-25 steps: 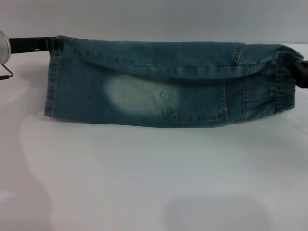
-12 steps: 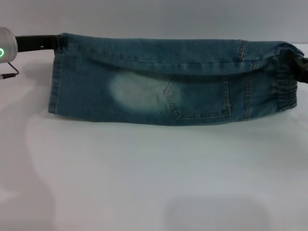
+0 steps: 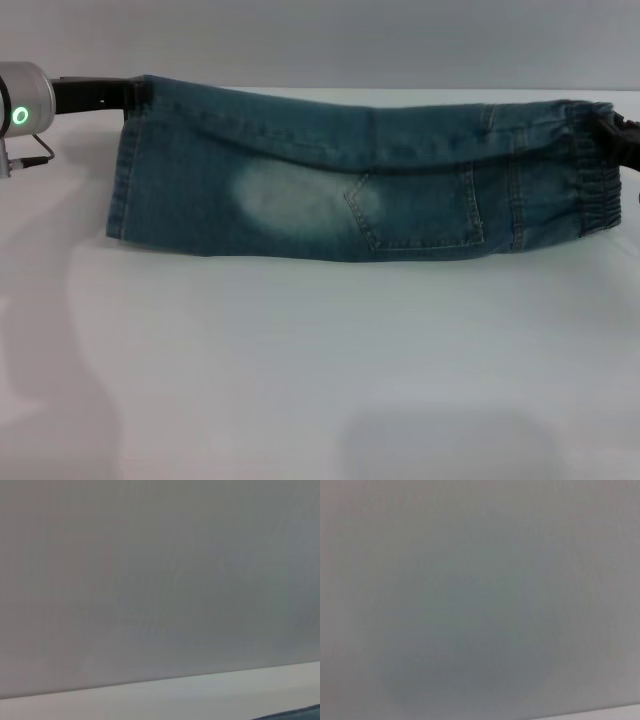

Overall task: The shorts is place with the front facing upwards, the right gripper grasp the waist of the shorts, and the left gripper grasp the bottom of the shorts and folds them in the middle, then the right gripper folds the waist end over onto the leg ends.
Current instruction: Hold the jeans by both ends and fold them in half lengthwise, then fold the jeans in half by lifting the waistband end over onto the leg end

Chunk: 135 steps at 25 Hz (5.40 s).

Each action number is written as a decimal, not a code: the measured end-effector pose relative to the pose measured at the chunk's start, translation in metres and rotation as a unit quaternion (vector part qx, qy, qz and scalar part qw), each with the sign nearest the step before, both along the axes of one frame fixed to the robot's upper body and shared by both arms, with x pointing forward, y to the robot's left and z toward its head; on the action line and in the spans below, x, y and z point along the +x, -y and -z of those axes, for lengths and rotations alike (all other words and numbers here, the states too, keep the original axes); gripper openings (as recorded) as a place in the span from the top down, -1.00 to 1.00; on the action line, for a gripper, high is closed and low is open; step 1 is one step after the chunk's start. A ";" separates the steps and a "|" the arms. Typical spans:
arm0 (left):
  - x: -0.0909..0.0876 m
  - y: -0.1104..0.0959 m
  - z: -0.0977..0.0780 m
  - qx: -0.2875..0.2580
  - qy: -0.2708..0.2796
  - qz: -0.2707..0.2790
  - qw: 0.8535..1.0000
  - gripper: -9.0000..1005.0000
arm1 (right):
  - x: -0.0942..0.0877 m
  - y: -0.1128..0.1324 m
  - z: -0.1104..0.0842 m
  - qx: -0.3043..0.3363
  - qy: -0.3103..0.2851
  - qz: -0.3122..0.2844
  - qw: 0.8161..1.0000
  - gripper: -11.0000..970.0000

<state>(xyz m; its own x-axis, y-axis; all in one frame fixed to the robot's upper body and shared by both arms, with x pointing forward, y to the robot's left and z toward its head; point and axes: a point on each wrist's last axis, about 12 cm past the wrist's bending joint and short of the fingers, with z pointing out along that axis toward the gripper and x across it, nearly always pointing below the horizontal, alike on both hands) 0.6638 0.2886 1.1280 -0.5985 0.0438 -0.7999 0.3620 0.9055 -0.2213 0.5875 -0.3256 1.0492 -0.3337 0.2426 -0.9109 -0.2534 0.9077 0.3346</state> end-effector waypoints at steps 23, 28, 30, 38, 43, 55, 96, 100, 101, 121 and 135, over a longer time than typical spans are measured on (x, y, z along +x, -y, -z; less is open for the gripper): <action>0.003 0.010 0.001 0.013 0.014 0.008 1.000 0.94 | 0.000 0.001 0.002 -0.006 0.018 0.027 0.999 -0.13; 0.007 0.008 -0.001 0.019 0.023 -0.010 1.000 0.94 | 0.001 -0.001 0.002 -0.006 0.018 0.024 1.000 -0.13; 0.007 0.008 -0.001 0.019 0.023 -0.010 1.000 0.94 | 0.001 -0.001 0.002 -0.006 0.018 0.023 1.000 -0.13; 0.010 0.000 0.004 0.020 0.040 -0.056 0.997 0.45 | 0.001 -0.001 0.002 -0.007 0.018 0.023 1.000 -0.13; 0.010 -0.001 0.004 0.023 0.047 -0.060 0.997 0.13 | 0.002 -0.003 0.001 -0.008 0.021 0.020 1.000 -0.13; 0.010 0.002 0.002 0.016 0.065 -0.051 0.996 -0.59 | 0.000 -0.043 -0.001 0.010 0.039 -0.090 0.995 -0.12; -0.002 0.001 0.016 -0.015 0.047 -0.048 0.998 -0.67 | -0.014 -0.001 0.011 0.010 -0.013 -0.017 1.000 -0.06; -0.004 -0.001 0.018 -0.022 0.047 -0.054 0.997 -0.67 | -0.016 0.023 -0.010 0.049 -0.009 -0.042 0.998 -0.06; -0.004 -0.002 0.018 -0.024 0.048 -0.053 0.997 -0.67 | -0.016 0.030 -0.017 0.058 -0.011 -0.050 0.997 -0.06; -0.020 0.003 0.021 -0.054 0.077 0.011 0.995 -0.67 | 0.046 0.047 -0.115 -0.134 -0.262 -0.185 0.938 -0.03; -0.024 0.008 0.024 -0.057 0.075 0.033 0.995 -0.67 | 0.066 0.000 -0.097 -0.235 -0.288 -0.175 0.912 -0.01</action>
